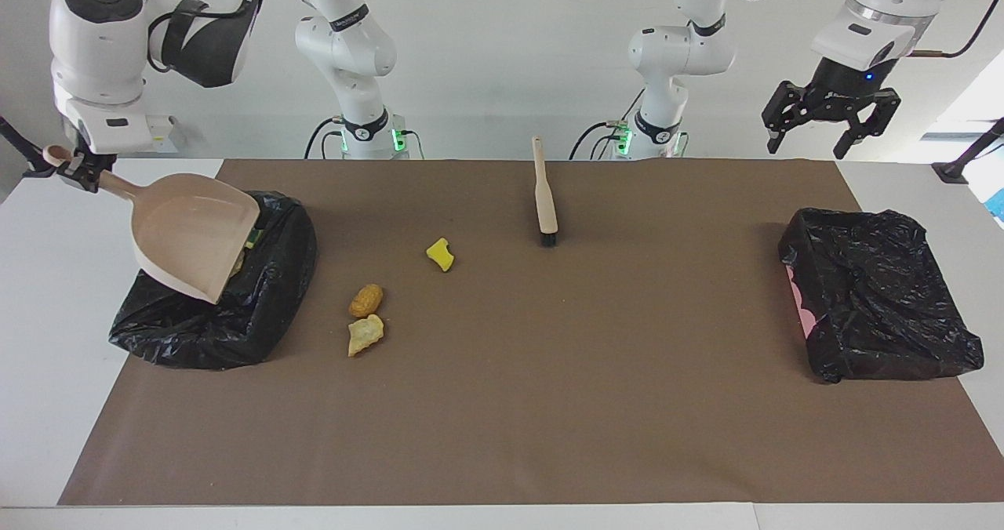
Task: Sweep and dump trash in bin
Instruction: 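Tip the dustpan over the black bag with the right gripper, then return the dustpan to the mat center with the right gripper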
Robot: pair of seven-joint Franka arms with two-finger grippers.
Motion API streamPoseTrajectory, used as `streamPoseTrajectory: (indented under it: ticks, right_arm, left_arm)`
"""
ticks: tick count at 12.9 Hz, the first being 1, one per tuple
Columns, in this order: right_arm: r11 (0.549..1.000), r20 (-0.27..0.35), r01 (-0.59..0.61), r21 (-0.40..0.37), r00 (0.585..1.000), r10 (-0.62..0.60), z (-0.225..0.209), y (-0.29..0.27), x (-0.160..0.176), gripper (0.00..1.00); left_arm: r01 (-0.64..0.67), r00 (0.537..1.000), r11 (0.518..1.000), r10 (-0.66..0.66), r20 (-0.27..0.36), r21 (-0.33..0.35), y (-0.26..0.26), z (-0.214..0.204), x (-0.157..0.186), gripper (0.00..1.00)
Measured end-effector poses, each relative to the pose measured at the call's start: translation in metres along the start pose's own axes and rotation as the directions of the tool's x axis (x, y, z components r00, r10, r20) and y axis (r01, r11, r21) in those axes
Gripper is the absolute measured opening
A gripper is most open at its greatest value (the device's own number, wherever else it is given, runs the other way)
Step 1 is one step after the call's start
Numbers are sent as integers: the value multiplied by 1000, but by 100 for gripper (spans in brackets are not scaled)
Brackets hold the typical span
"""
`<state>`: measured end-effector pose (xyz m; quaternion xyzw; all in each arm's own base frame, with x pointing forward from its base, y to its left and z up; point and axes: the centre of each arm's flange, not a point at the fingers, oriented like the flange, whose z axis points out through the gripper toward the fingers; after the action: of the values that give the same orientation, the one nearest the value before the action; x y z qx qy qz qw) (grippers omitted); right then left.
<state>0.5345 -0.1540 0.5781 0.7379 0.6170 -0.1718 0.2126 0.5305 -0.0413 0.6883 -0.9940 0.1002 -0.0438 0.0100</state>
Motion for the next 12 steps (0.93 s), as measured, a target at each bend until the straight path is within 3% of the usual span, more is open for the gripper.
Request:
streamPoseTrajectory:
  ticks: [4,6,9,12]
  right_arm:
    - [987,-83,-151,52,984,155,-12,-3,48,33]
    - [963,-120,-245,109,959,258,-16,-6,93,33]
    - [879,-164,-420,227,873,459,-27,-12,167,33]
    - [762,-129,-553,337,774,620,-30,-21,241,33]
  left_arm:
    - [5,1000,1000,-5,2,0,-3,0,-1,100]
    - [5,1000,1000,-5,3,0,-3,0,-1,100]
    - [5,1000,1000,-5,3,0,-3,0,-1,100]
    - [5,1000,1000,-5,3,0,-3,0,-1,100]
